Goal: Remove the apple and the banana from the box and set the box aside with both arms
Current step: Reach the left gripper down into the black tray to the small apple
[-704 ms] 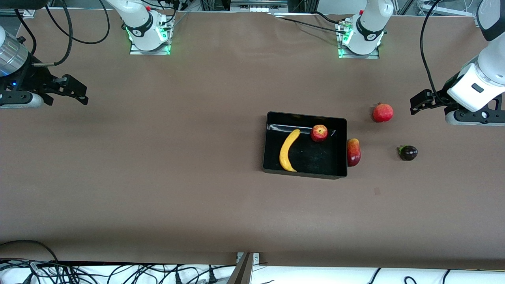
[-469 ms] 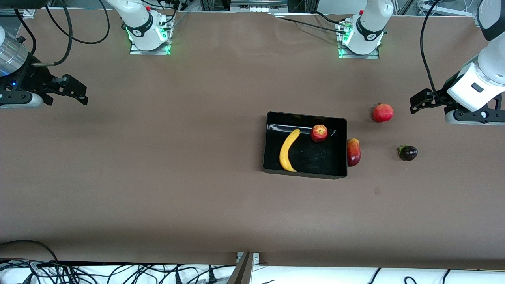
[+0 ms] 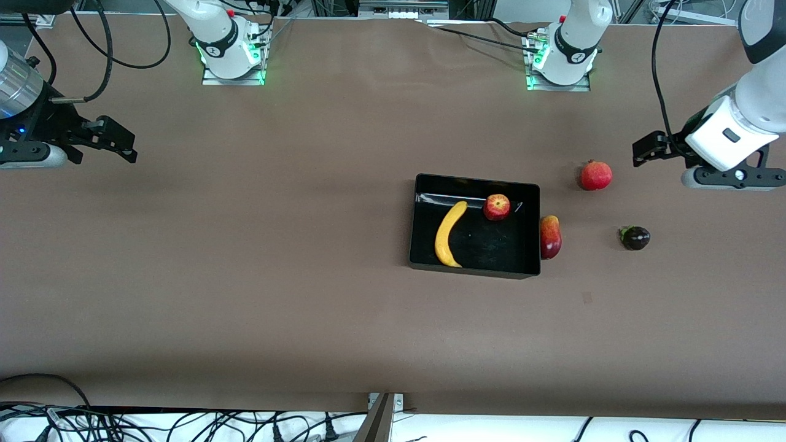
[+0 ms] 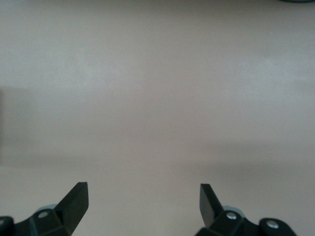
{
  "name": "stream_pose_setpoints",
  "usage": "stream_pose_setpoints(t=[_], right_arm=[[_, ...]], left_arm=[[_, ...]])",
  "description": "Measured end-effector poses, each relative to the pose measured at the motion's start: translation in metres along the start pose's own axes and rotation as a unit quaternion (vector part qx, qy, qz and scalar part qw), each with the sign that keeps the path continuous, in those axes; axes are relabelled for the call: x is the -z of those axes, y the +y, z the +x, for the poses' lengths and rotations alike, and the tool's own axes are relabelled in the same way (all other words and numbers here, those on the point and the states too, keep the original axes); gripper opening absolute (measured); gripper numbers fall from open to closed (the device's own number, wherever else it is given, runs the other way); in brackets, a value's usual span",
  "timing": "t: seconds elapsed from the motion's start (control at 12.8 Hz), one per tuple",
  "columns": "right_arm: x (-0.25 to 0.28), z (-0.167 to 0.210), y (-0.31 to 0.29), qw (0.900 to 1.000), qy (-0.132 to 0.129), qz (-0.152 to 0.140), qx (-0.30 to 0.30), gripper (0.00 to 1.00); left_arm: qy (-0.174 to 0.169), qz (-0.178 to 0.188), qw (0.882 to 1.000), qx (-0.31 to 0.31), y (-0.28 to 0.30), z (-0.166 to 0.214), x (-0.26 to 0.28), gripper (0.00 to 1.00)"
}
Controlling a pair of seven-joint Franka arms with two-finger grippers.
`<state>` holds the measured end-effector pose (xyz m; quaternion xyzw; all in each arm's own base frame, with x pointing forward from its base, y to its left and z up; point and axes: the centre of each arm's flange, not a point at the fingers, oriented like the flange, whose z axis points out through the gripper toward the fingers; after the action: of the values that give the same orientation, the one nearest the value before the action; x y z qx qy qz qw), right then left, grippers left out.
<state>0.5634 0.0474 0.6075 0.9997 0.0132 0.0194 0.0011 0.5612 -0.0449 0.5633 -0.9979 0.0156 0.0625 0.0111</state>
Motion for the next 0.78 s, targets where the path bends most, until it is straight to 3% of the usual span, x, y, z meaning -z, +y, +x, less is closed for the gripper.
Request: stream_pose_setpoints(t=[0.39,0.78], right_arm=[[0.0,0.0,0.0,1.0,0.0,0.0,0.0,1.0],[0.001,0.0,0.0,1.0,0.001,0.0,0.0,1.0]], left_arm=[[-0.019,0.008,0.998,-0.055,0.073,0.015,-0.027,1.0],[-0.025,0.018,0.998,-0.055,0.187,0.063,-0.152,1.0]])
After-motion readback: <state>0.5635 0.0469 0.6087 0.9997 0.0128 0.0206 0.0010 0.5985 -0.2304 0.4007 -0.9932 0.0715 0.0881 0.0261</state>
